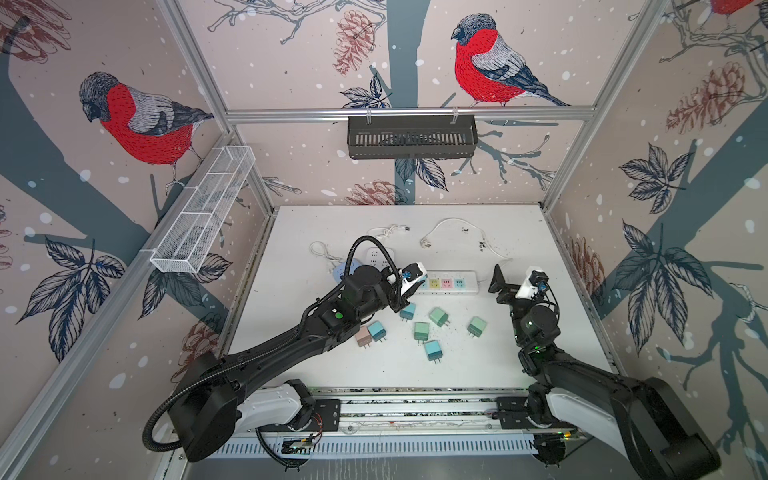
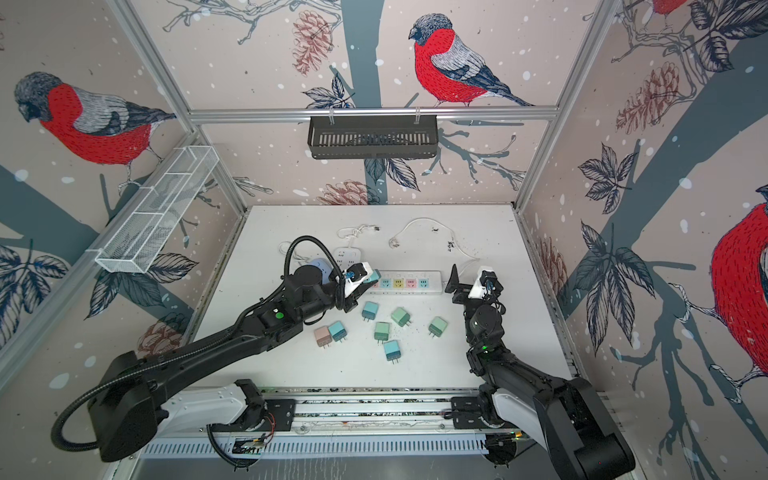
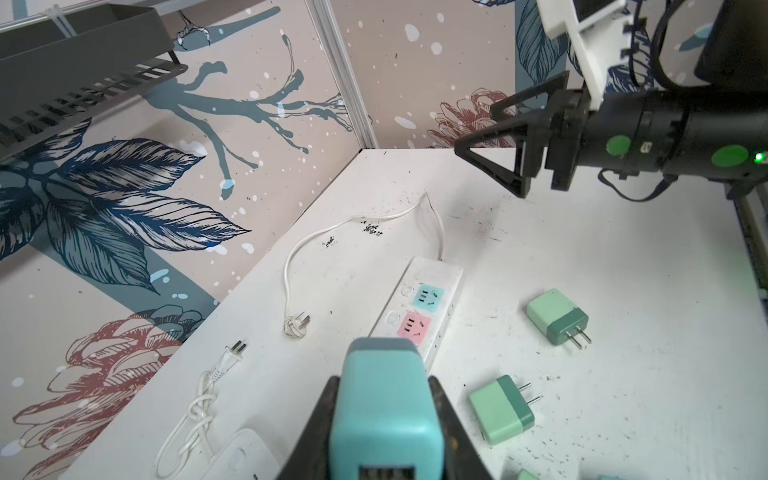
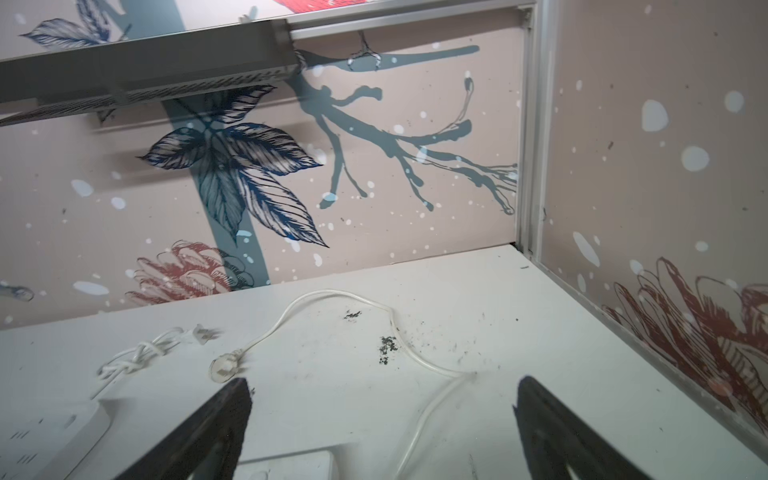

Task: Insert the plug
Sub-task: 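Carry the teal plug over the power strip with the left gripper while right withdraws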

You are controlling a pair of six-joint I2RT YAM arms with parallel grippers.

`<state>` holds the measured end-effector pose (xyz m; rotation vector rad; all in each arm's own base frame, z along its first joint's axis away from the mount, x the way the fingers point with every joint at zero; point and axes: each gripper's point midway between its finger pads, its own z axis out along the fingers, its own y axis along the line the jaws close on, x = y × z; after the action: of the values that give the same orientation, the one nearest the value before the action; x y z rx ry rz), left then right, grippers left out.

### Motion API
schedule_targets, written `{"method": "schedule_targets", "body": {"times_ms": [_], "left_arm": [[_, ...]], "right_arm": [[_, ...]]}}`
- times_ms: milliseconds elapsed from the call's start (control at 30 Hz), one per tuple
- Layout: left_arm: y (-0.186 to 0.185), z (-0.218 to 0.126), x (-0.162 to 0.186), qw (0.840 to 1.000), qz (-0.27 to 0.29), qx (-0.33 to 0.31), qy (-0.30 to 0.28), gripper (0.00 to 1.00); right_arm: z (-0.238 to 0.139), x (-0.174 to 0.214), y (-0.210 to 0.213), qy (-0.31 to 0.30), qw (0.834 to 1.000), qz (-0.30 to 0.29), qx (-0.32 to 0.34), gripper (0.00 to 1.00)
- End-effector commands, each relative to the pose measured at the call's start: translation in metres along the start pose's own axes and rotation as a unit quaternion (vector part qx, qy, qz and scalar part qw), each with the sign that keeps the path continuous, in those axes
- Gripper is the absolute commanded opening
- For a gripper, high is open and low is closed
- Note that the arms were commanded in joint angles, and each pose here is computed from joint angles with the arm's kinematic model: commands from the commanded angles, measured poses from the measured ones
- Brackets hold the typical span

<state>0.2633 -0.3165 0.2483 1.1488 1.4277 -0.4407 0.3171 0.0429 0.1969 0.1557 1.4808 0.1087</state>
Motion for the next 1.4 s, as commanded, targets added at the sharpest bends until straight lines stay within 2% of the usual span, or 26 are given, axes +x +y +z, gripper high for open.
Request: {"method": "schedule_targets", "body": {"times_ms": [0, 133, 333, 500, 700, 1067, 1367], "left_arm": [[0.0, 0.009, -0.016, 0.998, 0.064, 0.018, -0.021, 0.0], [-0.003, 0.025, -0.008, 0.994, 0.097, 0.044, 0.009, 0.0], [-0.009, 0.052, -0.001, 0.987, 0.124, 0.096, 0.042, 0.0], [-0.019, 0.082, 0.013, 0.977, 0.121, 0.156, 0.083, 0.0], [-0.025, 0.11, 0.041, 0.959, 0.102, 0.205, 0.165, 0.0], [-0.041, 0.161, 0.058, 0.939, 0.075, 0.28, 0.183, 0.0], [-0.044, 0.194, 0.071, 0.93, 0.057, 0.301, 0.205, 0.0]], "right_arm": [[-0.001, -0.006, -0.008, -0.018, 0.999, 0.048, 0.014, 1.0], [-0.021, -0.011, -0.02, -0.046, 0.996, 0.073, 0.017, 1.0], [-0.004, -0.003, -0.023, -0.015, 0.996, 0.081, 0.018, 1.0], [-0.008, -0.004, -0.026, -0.021, 0.996, 0.091, 0.016, 1.0], [-0.009, -0.004, -0.032, -0.022, 0.994, 0.099, 0.026, 1.0], [-0.013, -0.003, -0.04, -0.025, 0.993, 0.116, 0.025, 1.0], [-0.011, -0.002, -0.042, -0.021, 0.992, 0.119, 0.026, 1.0]]}}
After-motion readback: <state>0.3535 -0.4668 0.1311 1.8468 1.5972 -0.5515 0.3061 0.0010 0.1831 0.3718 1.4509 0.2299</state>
